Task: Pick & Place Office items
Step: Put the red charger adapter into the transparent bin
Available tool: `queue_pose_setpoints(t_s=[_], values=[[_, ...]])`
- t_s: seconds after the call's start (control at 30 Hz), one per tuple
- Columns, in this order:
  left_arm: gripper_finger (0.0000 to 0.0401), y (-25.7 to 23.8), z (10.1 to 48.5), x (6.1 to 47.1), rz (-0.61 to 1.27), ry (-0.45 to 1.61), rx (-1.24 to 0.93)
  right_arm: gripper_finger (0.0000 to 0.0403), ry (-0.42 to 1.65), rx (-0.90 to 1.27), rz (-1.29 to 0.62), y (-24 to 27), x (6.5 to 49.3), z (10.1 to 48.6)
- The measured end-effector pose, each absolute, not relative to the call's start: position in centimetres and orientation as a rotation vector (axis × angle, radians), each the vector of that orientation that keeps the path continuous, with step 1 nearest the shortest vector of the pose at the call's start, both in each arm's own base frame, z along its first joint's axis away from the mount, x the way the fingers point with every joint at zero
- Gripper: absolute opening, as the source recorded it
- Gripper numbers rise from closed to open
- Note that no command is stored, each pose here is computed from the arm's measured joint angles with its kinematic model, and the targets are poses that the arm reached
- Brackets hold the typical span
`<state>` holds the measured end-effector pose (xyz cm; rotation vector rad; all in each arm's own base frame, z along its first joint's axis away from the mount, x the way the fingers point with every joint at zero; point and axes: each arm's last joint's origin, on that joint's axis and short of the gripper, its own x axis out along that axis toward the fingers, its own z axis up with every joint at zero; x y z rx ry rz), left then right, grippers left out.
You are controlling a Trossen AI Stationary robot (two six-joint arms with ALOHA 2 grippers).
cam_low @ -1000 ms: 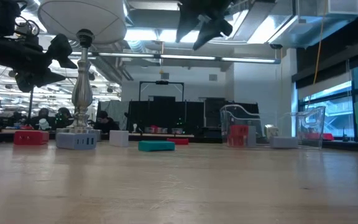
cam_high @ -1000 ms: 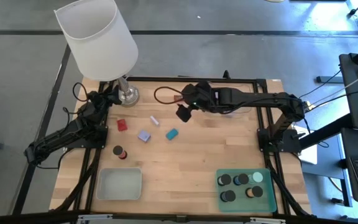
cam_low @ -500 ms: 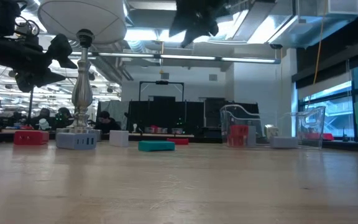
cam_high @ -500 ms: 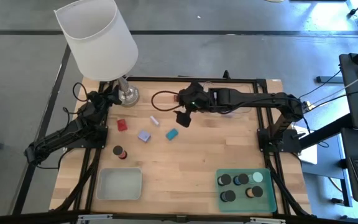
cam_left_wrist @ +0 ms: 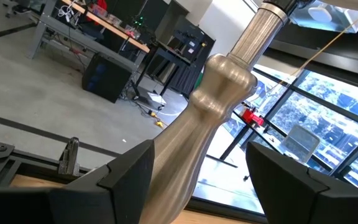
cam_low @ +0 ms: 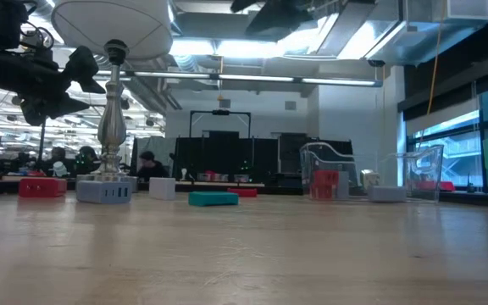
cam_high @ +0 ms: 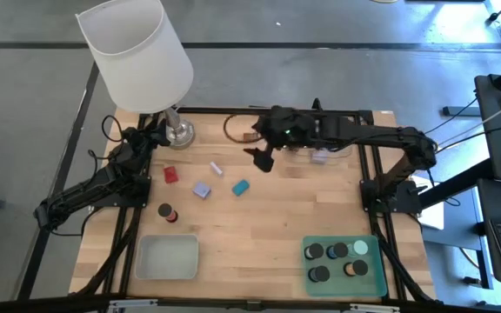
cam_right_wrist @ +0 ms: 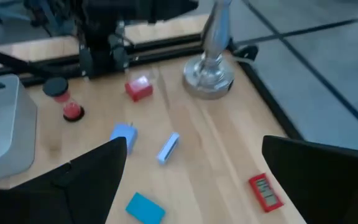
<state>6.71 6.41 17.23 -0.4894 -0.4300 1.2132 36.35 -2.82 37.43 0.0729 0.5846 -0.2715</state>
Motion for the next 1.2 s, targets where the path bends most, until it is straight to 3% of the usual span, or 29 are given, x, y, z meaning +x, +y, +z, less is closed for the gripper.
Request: queue_pose_setpoints(t_s=[0.5,1.2], values=[[0.0251,6.4,17.2,6.7,1.213,-0.43,-0.489,0.0378,0.477,0.089,-0.261,-3.5,28.3,43.4],[0.0251,6.4,17.3,6.6,1.219,-0.516,-0.579,0.0378,0.253,0.471,-0.513,-2.5,15.4,34.7]])
